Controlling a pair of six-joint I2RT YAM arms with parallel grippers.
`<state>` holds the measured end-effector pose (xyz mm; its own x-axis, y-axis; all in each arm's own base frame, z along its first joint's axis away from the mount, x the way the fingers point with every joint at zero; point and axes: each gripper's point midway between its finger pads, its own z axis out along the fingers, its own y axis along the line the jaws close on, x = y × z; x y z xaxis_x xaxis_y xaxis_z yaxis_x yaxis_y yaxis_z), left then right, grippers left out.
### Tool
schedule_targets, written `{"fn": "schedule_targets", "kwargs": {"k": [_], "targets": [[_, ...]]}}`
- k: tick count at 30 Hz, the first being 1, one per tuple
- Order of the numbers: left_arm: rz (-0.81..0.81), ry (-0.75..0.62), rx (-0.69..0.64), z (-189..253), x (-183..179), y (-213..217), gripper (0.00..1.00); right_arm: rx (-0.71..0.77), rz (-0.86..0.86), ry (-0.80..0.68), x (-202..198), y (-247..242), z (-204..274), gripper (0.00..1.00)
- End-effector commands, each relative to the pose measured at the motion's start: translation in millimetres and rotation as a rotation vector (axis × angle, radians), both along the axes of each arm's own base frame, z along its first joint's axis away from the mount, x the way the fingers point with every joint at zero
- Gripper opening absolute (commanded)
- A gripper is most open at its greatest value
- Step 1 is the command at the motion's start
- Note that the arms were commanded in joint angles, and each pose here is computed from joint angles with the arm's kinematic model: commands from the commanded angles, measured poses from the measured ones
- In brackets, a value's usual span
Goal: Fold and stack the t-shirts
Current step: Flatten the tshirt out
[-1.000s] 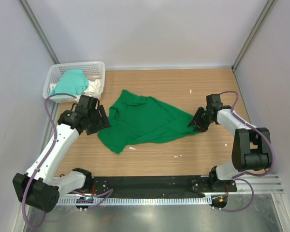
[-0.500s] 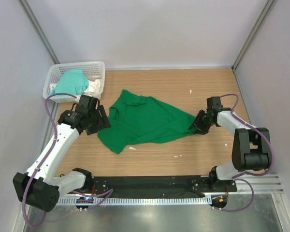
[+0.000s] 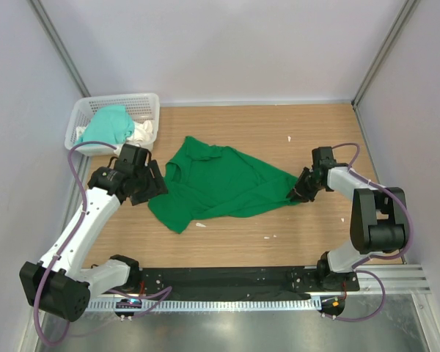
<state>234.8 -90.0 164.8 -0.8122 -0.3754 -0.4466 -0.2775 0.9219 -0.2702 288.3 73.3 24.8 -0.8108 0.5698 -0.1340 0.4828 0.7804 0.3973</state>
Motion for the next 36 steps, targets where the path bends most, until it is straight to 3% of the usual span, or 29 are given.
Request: {"fn": "schedule_targets", "kwargs": {"k": [1, 2, 4, 5, 11, 12, 14, 17, 20, 22, 25, 30, 36], "targets": [[-0.006, -0.031, 0.008, 12, 3, 2, 0.67, 0.005, -0.009, -0.055, 15, 0, 15, 0.25], [-0.005, -0.031, 0.015, 12, 4, 3, 0.67, -0.001, -0.005, -0.058, 14, -2, 17, 0.22], [-0.009, -0.026, 0.021, 12, 3, 4, 0.67, -0.028, 0.000, -0.057, 12, -5, 27, 0.05], [-0.007, -0.026, 0.022, 12, 4, 5, 0.67, -0.046, 0.011, -0.059, 11, -8, 30, 0.02], [-0.024, 0.022, 0.064, 0, 11, 14, 0.73, -0.156, 0.037, -0.067, -2, -26, 54, 0.01], [-0.024, 0.031, 0.070, -2, 13, 17, 0.71, -0.178, 0.043, -0.075, -3, -30, 59, 0.01], [-0.012, 0.057, 0.078, -14, 21, 28, 0.58, -0.255, 0.028, -0.071, -11, -44, 68, 0.01], [0.000, 0.090, -0.007, -30, 32, 29, 0.54, -0.396, -0.013, -0.064, -20, -78, 82, 0.01], [-0.062, 0.095, -0.125, -32, 38, 9, 0.63, -0.441, -0.029, -0.066, -23, -95, 96, 0.01], [-0.106, 0.071, -0.197, -37, 41, -6, 0.76, -0.424, -0.026, -0.094, -20, -91, 104, 0.01], [-0.188, 0.040, -0.318, -38, 40, -29, 0.86, -0.355, -0.011, -0.099, -19, -79, 101, 0.01], [-0.237, 0.078, -0.348, -50, 28, -44, 0.85, -0.318, -0.006, -0.099, -21, -72, 95, 0.01], [-0.063, 0.197, -0.287, -86, -2, -38, 0.78, -0.236, 0.005, -0.112, -21, -57, 92, 0.01]]}}
